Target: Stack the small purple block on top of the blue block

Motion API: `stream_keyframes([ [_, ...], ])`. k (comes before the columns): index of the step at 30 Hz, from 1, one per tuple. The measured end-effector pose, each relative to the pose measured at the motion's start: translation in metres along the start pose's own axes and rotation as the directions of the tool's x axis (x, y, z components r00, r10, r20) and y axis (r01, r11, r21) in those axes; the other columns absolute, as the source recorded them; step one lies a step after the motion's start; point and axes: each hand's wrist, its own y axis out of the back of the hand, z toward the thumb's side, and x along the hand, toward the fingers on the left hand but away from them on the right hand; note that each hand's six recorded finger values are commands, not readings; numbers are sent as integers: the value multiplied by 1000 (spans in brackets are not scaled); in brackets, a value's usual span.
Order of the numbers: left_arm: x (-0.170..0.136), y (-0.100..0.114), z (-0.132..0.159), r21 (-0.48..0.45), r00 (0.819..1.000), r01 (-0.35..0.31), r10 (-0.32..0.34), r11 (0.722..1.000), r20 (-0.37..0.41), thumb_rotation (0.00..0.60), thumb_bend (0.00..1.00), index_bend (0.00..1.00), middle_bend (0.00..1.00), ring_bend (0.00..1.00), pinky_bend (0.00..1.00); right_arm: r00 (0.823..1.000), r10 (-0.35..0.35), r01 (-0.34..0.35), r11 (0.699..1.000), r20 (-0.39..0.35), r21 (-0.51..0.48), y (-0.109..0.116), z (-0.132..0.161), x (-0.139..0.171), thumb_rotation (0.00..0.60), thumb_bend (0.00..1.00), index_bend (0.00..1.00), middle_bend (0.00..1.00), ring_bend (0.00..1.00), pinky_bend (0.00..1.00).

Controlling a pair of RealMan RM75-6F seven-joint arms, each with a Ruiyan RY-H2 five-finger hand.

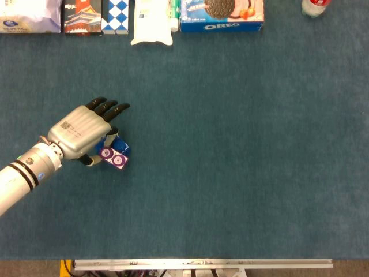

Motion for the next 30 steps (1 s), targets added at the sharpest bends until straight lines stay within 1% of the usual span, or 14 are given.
stream_keyframes([
  [6,3,-1,-1,-4,1000,1,-1,1000,12,600,257,558,0,0,66,1000,3,-3,1000,-1,4,-1,1,0,600,550,370,324,208,156],
  [14,7,1,-13,-21,1000,-6,5,1000,-11,600,259,562,0,0,68,1000,3,-3,1000,0,5,-1,1,0,600,550,370,324,208,156],
  [30,0,-8,-24,-18,1000,14,-14,1000,-24,600,260,567,0,0,70,1000,9,-9,1000,-3,16,-4,4,0,600,550,370,324,208,156],
])
